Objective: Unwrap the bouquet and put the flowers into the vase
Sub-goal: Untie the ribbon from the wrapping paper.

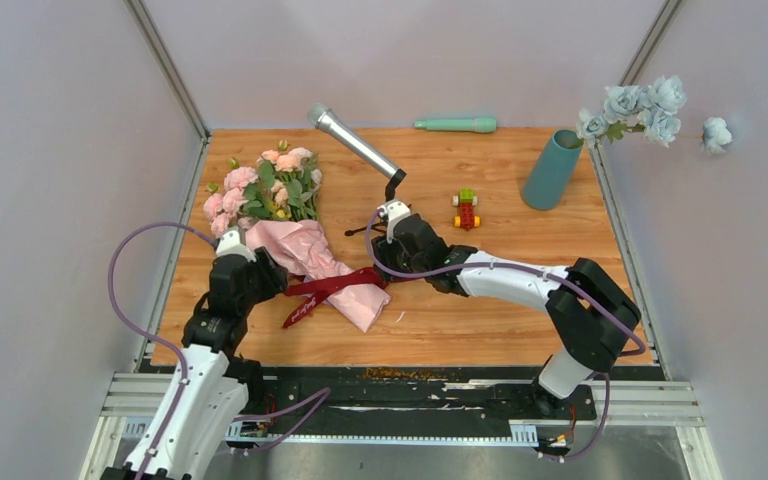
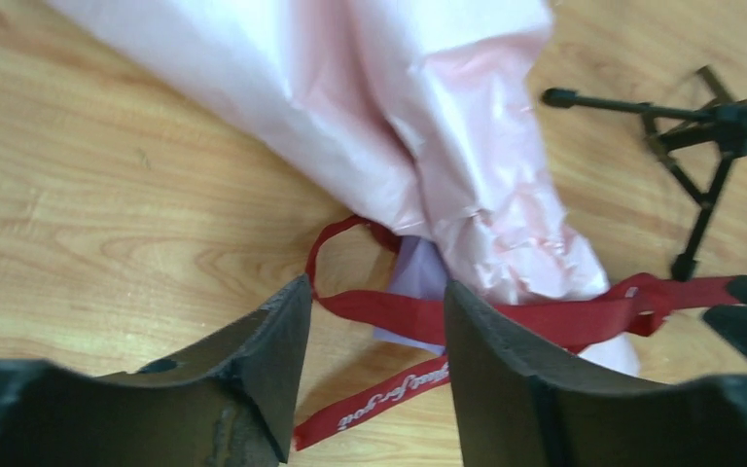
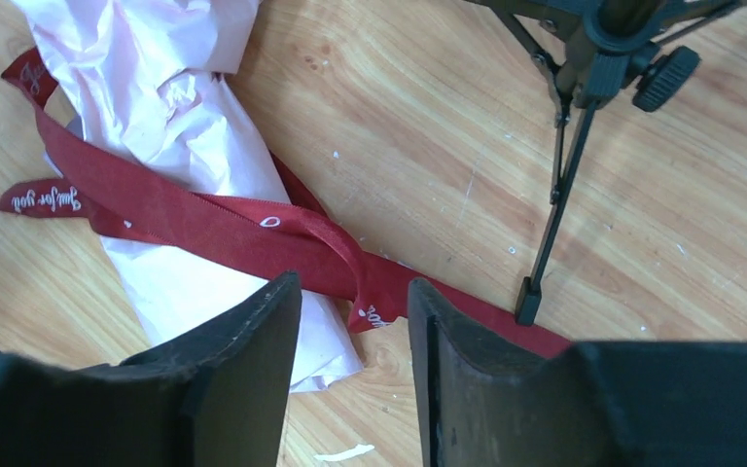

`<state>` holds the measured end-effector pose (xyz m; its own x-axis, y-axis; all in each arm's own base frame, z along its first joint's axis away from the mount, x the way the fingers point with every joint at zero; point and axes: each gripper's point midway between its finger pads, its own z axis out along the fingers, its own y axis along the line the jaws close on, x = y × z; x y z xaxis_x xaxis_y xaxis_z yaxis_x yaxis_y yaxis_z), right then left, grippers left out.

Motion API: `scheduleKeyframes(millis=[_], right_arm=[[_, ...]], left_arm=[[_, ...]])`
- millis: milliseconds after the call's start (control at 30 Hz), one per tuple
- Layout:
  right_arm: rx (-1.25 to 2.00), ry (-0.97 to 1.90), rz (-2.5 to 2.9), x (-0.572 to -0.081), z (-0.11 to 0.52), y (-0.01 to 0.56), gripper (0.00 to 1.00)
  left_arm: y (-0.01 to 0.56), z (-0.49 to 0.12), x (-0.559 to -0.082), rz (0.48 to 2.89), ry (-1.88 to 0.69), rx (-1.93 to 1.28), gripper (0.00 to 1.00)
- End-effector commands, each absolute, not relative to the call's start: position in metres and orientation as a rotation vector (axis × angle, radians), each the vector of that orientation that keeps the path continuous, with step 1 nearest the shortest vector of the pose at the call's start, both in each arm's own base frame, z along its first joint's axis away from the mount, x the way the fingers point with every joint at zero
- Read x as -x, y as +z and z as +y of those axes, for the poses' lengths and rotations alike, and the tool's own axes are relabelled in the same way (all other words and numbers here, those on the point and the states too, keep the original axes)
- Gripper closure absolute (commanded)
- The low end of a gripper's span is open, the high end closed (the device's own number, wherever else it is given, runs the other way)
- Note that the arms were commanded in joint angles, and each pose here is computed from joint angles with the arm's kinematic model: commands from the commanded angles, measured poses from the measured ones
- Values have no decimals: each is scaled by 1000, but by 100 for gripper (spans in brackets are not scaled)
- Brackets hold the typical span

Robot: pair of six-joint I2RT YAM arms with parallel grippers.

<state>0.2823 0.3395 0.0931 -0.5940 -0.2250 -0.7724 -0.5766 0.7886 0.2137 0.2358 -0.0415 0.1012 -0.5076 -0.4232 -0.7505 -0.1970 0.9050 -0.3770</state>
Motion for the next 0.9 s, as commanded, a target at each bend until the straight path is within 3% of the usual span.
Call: scheduleKeyframes(millis=[0,467,867], right_arm=[[752,655,2127,-281,351,111,52],[950,830,2109,-292,360,103,48],[1004,854,2134,-296,365,85,46]], left_arm=[[138,-50,-244,2062,-339,337,38],[140,-152,-248,2093,-559,-199,34],[125,-177,-265,2113,-533,-398,29]])
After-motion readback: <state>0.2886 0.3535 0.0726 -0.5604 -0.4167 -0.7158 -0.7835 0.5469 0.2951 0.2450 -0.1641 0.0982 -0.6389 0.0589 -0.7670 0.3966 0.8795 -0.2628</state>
